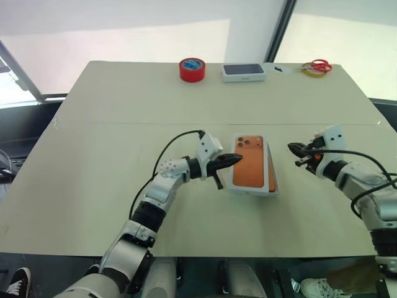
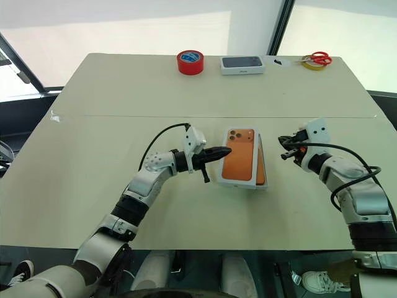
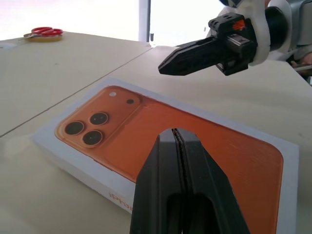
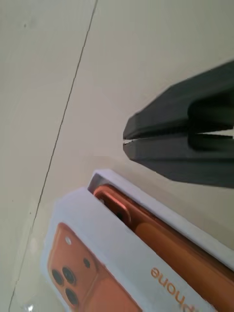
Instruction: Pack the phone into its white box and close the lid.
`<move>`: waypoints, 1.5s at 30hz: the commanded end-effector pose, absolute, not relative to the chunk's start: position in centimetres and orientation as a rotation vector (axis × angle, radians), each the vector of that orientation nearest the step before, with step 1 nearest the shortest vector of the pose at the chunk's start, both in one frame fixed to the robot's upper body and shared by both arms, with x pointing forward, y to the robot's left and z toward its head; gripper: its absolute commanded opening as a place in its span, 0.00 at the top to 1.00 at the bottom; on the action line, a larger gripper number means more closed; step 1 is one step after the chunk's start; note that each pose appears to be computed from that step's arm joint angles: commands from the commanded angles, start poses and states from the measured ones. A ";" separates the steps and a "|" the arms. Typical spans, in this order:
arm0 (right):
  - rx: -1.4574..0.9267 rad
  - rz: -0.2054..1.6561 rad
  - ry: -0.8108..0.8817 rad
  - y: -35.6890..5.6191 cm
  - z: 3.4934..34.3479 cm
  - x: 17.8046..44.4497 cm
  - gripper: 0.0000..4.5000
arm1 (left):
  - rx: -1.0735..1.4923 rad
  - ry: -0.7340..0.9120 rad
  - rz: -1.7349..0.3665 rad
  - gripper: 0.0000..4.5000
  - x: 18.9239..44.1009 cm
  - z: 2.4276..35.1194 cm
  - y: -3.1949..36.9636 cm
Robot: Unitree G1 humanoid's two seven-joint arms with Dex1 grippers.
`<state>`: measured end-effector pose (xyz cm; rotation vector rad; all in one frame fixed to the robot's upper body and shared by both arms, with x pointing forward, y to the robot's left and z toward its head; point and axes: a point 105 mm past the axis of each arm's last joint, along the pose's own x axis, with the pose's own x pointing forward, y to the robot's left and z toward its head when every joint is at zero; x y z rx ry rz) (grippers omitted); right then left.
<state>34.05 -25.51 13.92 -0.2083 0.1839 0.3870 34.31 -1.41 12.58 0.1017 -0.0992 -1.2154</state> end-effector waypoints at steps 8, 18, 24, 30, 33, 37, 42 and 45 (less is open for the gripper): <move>-0.321 0.542 0.167 -22.7 13.7 32.1 0.98 | 0.141 -0.043 -1.132 1.00 36.2 12.1 0.1; -0.359 0.542 0.170 -22.7 13.8 32.2 0.98 | 0.105 -0.007 -1.240 1.00 35.4 11.2 -4.4; -0.425 0.526 0.204 -24.3 13.6 31.9 0.98 | 0.092 -0.021 -1.259 1.00 35.3 11.9 -5.2; -0.485 0.513 0.221 -25.7 13.5 32.0 0.98 | 0.107 -0.030 -1.275 1.00 35.1 12.0 -5.8; -0.479 0.518 0.215 -25.5 13.5 32.1 0.98 | 0.125 -0.023 -1.275 1.00 35.1 11.7 -5.8; -0.495 0.538 0.209 -24.7 13.4 31.9 0.98 | 0.122 -0.010 -1.258 1.00 35.4 11.3 -5.2; -0.389 0.487 0.116 -25.3 15.8 32.9 0.98 | 0.022 -0.072 -1.233 1.00 36.0 14.2 -5.3; -0.400 0.499 0.107 -25.2 16.1 33.0 0.98 | -0.004 -0.114 -1.228 1.00 36.2 15.9 -6.1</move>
